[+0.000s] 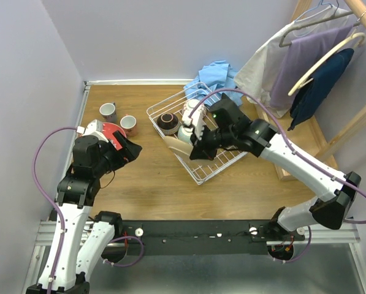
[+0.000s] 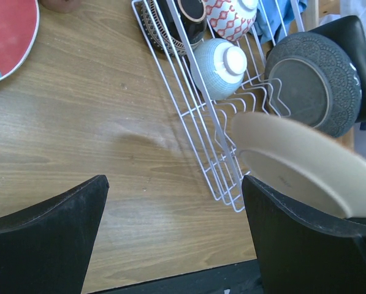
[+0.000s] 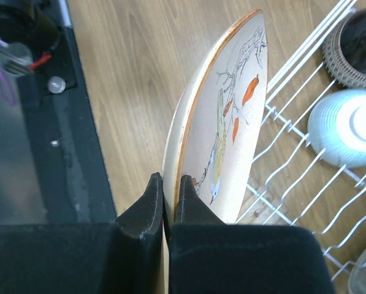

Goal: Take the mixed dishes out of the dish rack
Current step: Pick up the plate from the dish rack, then place the plate at the center of the board.

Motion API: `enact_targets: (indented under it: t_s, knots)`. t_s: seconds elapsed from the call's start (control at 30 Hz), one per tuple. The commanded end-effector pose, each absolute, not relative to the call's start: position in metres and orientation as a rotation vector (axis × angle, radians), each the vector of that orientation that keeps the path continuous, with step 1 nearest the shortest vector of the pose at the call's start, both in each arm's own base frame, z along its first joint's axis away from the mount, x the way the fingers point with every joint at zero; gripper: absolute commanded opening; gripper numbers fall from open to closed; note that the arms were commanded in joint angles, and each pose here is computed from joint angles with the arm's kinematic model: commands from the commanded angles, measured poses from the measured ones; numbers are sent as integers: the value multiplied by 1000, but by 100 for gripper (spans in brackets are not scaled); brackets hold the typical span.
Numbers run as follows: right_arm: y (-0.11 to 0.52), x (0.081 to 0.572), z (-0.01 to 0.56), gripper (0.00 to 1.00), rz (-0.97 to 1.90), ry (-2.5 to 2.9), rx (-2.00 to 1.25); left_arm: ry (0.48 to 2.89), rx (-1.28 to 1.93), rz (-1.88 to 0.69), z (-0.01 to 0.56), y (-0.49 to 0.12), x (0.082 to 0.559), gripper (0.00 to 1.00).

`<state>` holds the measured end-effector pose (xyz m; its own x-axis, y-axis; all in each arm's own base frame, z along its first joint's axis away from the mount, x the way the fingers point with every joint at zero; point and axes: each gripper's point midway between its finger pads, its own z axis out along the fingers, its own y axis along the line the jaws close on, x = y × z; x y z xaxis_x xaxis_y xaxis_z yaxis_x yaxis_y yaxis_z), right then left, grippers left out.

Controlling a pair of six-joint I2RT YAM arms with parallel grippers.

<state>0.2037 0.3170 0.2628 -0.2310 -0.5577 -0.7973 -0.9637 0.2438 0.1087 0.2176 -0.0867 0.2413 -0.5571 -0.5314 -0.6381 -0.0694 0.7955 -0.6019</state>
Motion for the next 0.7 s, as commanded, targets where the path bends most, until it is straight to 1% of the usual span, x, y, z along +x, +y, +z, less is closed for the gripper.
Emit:
enact_targets:
  t_s: [0.0,0.17,0.23,0.27,0.33,0.37,0.47,0.53,0.67]
  knots:
    - [346,213,305,1,583,1590,-1354,2096,-470,-727,258,-94,212,99]
    - [367,197,310,1,320,1429,-1367,2092,-504,-750,266,-96,211,99]
    - [371,192,301,1,241,1394,-1384,2088,-517,-767,269,-97,210,99]
    - [376,186,307,1,183,1340,-1377,2084,-522,-772,271,-97,210,99]
    - [381,182,303,1,116,1295,-1375,2080,-531,-785,272,-98,208,99]
    - [386,173,302,1,74,1243,-1407,2074,-539,-798,274,-99,207,99]
    - [387,172,296,1,-110,1180,-1393,2066,-557,-822,276,-101,206,99]
    - [391,171,288,1,-185,1156,-1405,2066,-563,-831,276,-102,205,99]
    - [400,170,289,1,-237,1124,-1370,2096,-584,-828,266,-102,202,98]
